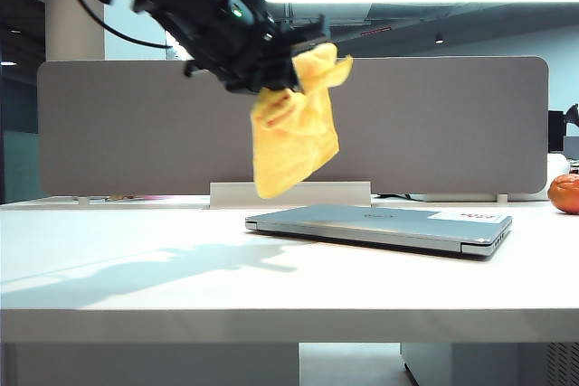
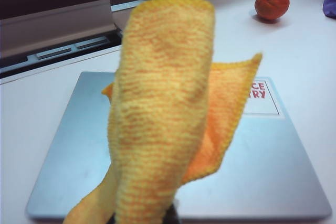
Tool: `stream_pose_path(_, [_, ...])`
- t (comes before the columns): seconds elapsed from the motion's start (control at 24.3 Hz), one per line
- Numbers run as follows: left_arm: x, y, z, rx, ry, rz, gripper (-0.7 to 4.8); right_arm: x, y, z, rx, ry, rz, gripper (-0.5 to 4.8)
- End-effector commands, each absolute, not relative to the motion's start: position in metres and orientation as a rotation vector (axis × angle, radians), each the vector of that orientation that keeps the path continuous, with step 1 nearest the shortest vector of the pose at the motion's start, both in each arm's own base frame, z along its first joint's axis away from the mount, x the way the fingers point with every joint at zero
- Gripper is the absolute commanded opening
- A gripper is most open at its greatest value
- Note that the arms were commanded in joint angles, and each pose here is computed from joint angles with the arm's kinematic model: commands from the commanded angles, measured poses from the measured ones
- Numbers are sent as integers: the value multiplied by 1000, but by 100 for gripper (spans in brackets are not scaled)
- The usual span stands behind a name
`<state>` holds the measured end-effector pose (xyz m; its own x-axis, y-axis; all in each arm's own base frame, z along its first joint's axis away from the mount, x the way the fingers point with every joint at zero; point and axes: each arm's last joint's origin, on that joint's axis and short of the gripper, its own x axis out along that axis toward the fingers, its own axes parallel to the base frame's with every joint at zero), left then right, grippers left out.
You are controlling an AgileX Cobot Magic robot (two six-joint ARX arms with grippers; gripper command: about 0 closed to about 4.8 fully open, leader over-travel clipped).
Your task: Pick up the yellow rag and put it over the laptop.
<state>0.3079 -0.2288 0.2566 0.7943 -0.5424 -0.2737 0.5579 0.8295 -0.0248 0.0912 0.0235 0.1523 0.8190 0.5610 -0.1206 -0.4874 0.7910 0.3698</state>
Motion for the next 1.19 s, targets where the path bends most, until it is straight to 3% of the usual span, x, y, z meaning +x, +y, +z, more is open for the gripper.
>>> stream_pose_path(0.04, [325,-242,260,50,244,-599,-6,92,23,152,329,221,569,3])
stream_pose_path(0.33, [367,-275,250,55,274,-638,-6,92,23,152,329,221,569,3])
stream_pose_path(0.7, [410,-312,216,94,482,-712,1,92,23,152,329,221,569,4])
stream_pose_path(0.82, [408,-314,210,98,522,-741,85,92,23,152,329,221,569,4])
stream_pose_path(0.99, [406,-316,206,103,553,-762,273,92,23,152,329,221,569,4])
stream_pose_path(1.19, [404,-319,208,25,570,-866,400,92,23,152,329,221,569,4])
